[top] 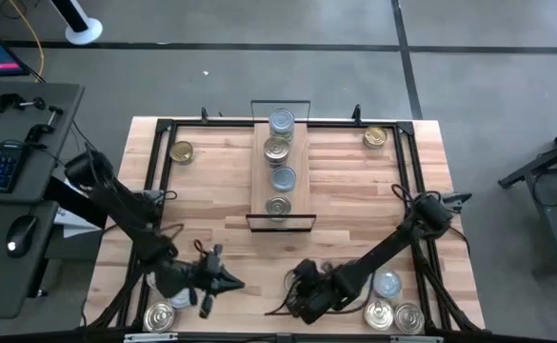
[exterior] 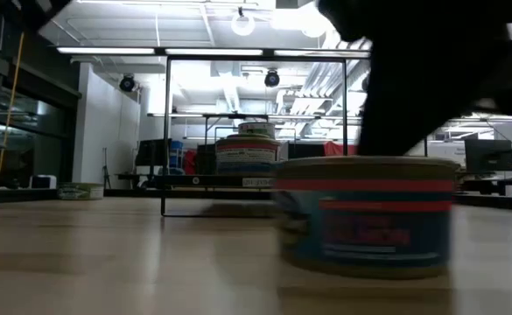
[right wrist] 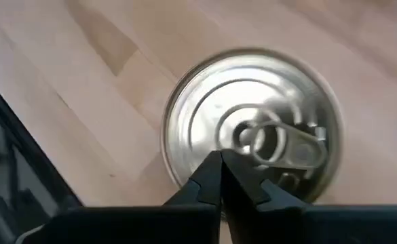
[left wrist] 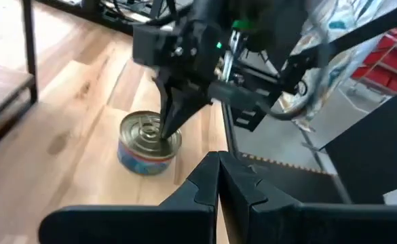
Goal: Stack canned seafood by type on shelf
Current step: Move the pink and blue tuna can to the bottom middle of the table, then stack the pink and blue tuna cans on top of the pink and blue tuna can
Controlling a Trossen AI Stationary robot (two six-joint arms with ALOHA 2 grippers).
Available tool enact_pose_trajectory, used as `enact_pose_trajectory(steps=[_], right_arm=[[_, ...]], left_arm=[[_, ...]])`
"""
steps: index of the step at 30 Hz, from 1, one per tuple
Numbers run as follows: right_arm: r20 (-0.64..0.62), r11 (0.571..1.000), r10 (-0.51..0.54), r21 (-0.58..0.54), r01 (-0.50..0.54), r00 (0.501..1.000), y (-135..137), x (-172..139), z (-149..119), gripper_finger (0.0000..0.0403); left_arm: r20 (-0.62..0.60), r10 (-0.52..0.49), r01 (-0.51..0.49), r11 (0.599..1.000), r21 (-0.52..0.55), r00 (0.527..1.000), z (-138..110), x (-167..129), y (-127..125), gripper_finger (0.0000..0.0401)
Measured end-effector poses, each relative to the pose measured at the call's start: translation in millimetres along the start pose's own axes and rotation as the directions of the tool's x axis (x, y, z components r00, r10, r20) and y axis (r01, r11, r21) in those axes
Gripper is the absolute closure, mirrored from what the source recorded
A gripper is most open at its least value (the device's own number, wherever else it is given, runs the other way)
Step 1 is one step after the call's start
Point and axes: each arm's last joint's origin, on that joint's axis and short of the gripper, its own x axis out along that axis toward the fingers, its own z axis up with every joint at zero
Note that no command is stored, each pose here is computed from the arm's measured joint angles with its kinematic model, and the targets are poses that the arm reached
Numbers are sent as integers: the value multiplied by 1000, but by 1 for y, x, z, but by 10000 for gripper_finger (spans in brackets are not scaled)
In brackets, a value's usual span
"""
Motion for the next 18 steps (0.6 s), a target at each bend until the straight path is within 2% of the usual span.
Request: enact_pose_trajectory(steps=[3, 6, 10, 13, 15, 18], right_arm=[[53, 994, 10, -106, -4, 999, 13, -15, 13, 403], [81, 987, -16, -159, 28, 997, 14, -40, 23, 403], [42, 975, -71, -207, 78, 997, 4, -57, 17, 403], [-36, 981, -55, -190, 47, 998, -9, -64, 4, 403], [-97, 988, -14, -154, -1, 995, -19, -57, -10, 403], [-160, 987, 142, -48, -151, 977, -34, -39, -33, 403]], left_arm=[[-9, 26, -25, 999, 48, 1000, -11, 18, 0, 401], [-21, 48, -44, 987, 156, 999, -12, 39, -5, 401], [-73, 85, -51, 925, 376, 994, -14, 71, -10, 401], [-91, 138, -78, 874, 480, 986, -17, 94, -8, 401], [-93, 162, -94, 858, 504, 982, -18, 105, -4, 401], [-92, 190, -119, 856, 504, 977, -18, 116, 3, 401]])
